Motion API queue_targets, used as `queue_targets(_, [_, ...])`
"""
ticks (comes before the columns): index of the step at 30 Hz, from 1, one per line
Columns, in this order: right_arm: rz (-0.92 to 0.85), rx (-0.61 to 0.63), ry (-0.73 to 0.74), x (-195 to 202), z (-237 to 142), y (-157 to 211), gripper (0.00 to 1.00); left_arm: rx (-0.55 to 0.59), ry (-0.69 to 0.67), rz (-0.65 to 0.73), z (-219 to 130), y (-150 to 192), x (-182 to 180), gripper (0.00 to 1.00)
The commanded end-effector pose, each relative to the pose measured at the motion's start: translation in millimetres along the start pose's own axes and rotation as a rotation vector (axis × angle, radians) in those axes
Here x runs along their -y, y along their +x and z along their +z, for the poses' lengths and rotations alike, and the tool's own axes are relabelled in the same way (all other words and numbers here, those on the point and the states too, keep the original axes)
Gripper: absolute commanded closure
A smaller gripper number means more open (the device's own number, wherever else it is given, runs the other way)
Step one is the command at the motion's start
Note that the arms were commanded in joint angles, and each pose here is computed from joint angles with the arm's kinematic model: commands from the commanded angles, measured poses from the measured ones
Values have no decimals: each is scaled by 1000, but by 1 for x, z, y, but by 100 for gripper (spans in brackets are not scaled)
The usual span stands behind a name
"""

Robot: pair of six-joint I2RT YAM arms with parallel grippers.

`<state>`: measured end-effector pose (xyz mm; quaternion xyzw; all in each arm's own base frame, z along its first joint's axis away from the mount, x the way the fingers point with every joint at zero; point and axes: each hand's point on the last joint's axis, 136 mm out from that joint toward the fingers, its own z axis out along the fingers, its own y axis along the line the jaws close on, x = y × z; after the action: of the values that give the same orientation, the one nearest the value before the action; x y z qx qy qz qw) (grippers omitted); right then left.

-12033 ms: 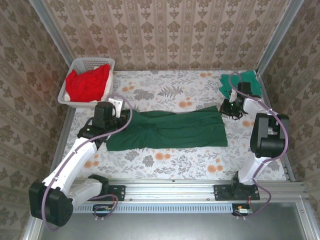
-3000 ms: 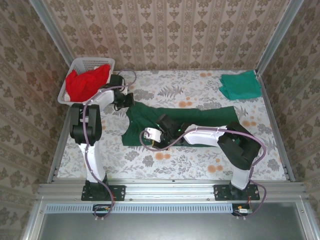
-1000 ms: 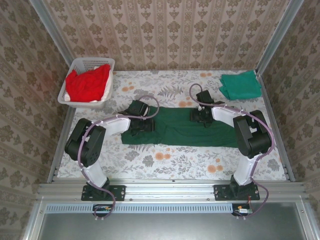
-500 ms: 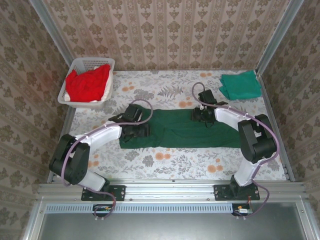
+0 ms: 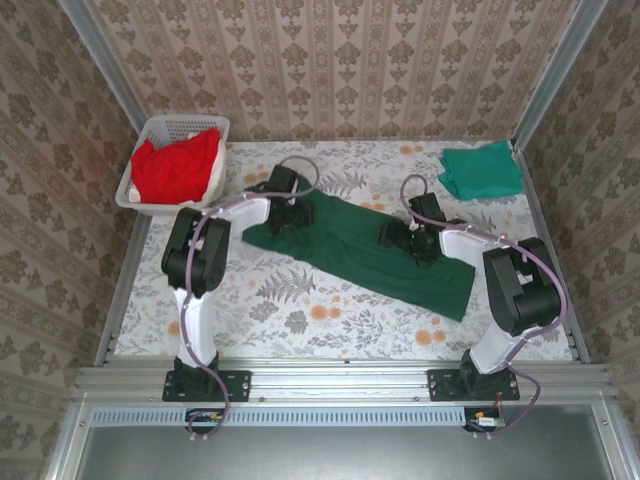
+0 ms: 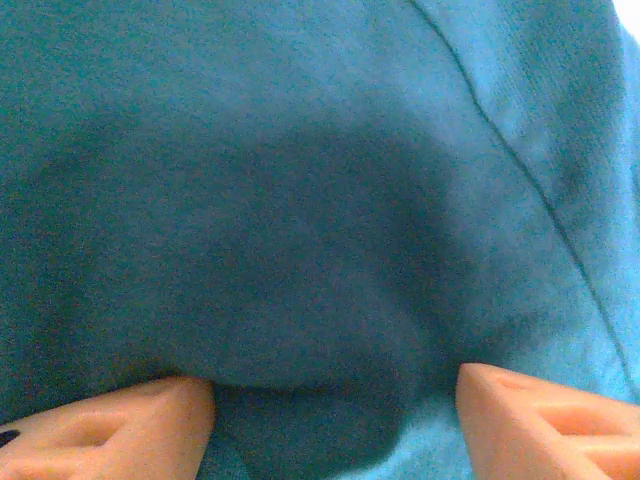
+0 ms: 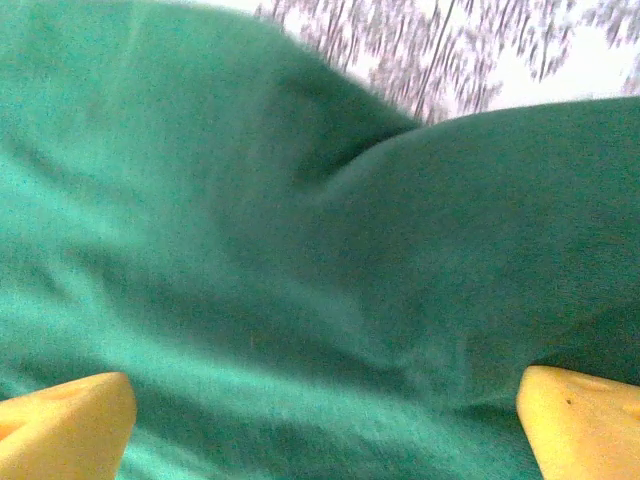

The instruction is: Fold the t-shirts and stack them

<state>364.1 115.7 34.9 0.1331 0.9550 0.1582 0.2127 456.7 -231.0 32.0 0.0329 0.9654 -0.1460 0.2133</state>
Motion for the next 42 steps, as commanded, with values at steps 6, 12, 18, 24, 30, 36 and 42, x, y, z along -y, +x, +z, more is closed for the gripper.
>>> queue_targets(6, [-58, -87, -34, -33, -29, 66, 0, -74, 74, 68, 39, -53, 10, 32])
queue_targets(12, [-187, 107, 65, -16, -69, 25, 0, 129, 55, 89, -55, -107, 22, 13])
queue_targets(18, [-118, -2, 133, 18, -33, 37, 0, 188, 7, 18, -99, -58, 5, 0])
queue_targets(24, [-65, -71, 50, 6, -9, 65, 5, 126, 67, 43, -57, 16, 43, 0])
queue_targets(30, [-33, 18, 30, -11, -22, 92, 2, 19, 25, 43, 13, 18, 46, 6])
queue_targets(36, [-15, 37, 14, -24, -31, 113, 2, -19, 50, 51, 57, -4, 46, 11])
queue_targets(42, [-25, 24, -105, -72, -49, 134, 3, -34, 149, 101, 74, -50, 71, 11])
